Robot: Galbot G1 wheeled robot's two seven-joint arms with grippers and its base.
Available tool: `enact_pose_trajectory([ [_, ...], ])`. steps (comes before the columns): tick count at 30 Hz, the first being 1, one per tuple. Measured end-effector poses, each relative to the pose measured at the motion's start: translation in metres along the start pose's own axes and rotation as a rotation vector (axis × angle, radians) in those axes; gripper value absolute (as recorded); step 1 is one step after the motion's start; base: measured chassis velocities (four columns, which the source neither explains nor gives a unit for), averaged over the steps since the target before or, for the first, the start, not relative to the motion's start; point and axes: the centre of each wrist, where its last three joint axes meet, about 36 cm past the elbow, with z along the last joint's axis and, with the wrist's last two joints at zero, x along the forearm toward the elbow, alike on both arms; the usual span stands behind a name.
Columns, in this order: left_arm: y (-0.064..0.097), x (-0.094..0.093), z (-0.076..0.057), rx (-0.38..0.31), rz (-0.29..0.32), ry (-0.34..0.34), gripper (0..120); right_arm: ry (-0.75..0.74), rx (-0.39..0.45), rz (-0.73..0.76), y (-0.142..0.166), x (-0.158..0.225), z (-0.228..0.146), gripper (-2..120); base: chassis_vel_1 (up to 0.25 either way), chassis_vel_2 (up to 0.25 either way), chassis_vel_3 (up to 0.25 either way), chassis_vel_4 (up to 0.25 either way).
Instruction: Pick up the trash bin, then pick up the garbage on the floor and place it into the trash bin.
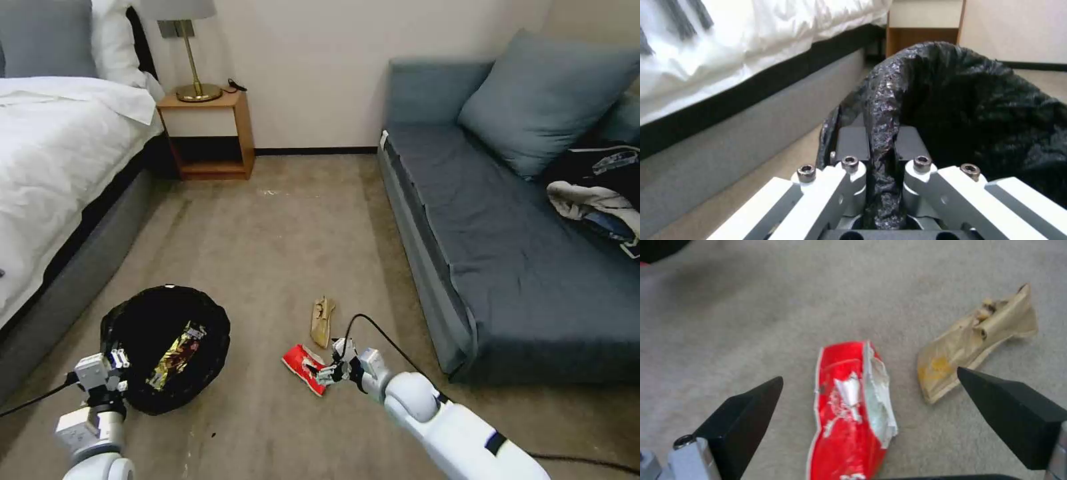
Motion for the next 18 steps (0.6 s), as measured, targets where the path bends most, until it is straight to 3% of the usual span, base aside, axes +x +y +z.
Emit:
enact_pose_trajectory([
  [6, -0.007, -0.002, 0.007, 0.022, -0.002, 0.016, 7, 0.021, -0.004, 0.052, -0.001, -0.025, 0.002, 98, 0.0, 0.0, 0.0, 0.0],
  [13, -0.01, -0.009, 0.006, 0.028, 0.0, 0.021, 7, 0.07, 0.035, 0.041, 0.01, -0.037, 0.017, 71, 0.0, 0.0, 0.0, 0.0],
  [18, -0.01, -0.011, 0.009, 0.028, -0.002, 0.026, 7, 0.073, 0.046, 0.039, 0.011, -0.038, 0.018, 59, 0.0, 0.0, 0.0, 0.0],
])
